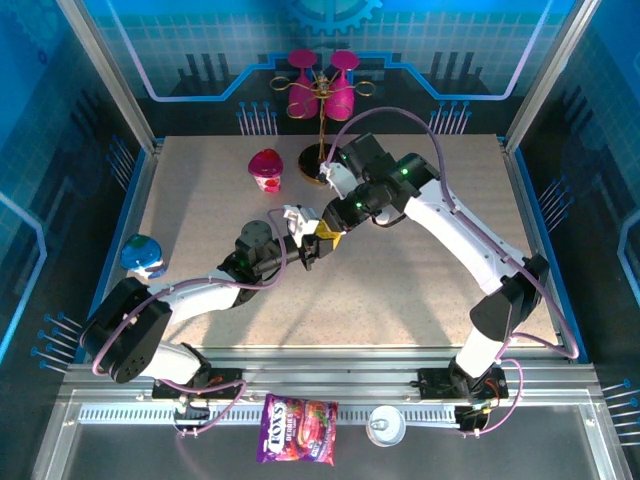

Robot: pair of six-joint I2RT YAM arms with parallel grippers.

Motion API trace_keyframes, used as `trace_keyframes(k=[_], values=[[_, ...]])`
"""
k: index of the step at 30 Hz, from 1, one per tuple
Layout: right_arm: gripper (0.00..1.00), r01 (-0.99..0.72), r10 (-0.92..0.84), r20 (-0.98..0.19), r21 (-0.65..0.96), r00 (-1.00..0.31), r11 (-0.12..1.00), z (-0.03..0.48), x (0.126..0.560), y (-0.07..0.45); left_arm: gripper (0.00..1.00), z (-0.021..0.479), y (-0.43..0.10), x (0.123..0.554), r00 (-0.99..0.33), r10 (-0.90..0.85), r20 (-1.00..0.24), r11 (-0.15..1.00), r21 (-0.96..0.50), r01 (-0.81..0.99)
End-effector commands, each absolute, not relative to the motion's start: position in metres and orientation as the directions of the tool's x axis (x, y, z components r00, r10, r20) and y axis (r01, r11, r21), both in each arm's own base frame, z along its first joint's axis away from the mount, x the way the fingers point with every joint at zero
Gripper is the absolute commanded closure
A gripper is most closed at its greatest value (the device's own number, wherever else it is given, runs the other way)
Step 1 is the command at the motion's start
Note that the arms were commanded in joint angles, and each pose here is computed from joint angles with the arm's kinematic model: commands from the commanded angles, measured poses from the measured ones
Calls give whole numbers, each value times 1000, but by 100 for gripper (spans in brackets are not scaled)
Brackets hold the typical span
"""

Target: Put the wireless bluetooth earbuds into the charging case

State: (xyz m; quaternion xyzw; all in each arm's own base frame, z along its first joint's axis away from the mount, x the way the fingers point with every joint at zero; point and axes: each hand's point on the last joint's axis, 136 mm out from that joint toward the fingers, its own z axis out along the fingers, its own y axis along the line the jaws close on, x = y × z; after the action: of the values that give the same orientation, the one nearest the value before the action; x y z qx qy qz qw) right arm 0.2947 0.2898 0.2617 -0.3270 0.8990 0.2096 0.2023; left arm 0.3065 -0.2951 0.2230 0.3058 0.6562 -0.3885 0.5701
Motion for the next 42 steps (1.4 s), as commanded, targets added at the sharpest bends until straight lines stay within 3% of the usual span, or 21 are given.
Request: trace_keyframes(k=[1,9,17,28,42], values=[[80,-669,-506,-486,255,-713,698,264,290,291,95,235,-294,301,-120,-51,-992,495,-129,859],[84,-653,-480,-501,253,-720,714,267,294,287,95,236,-292,305,-115,-62,-991,511,-130,850],[85,-613,-357,-590,313,-724,726,284,305,281,94,239,-291,310,-108,-93,-990,529,-141,837],[85,-616,-112,-716,498,-689,610,311,311,289,95,247,-295,314,-121,-160,-980,513,-187,838],[85,-640,63,-784,548,-618,539,315,319,295,95,259,-298,316,-121,-206,-971,527,-215,822]])
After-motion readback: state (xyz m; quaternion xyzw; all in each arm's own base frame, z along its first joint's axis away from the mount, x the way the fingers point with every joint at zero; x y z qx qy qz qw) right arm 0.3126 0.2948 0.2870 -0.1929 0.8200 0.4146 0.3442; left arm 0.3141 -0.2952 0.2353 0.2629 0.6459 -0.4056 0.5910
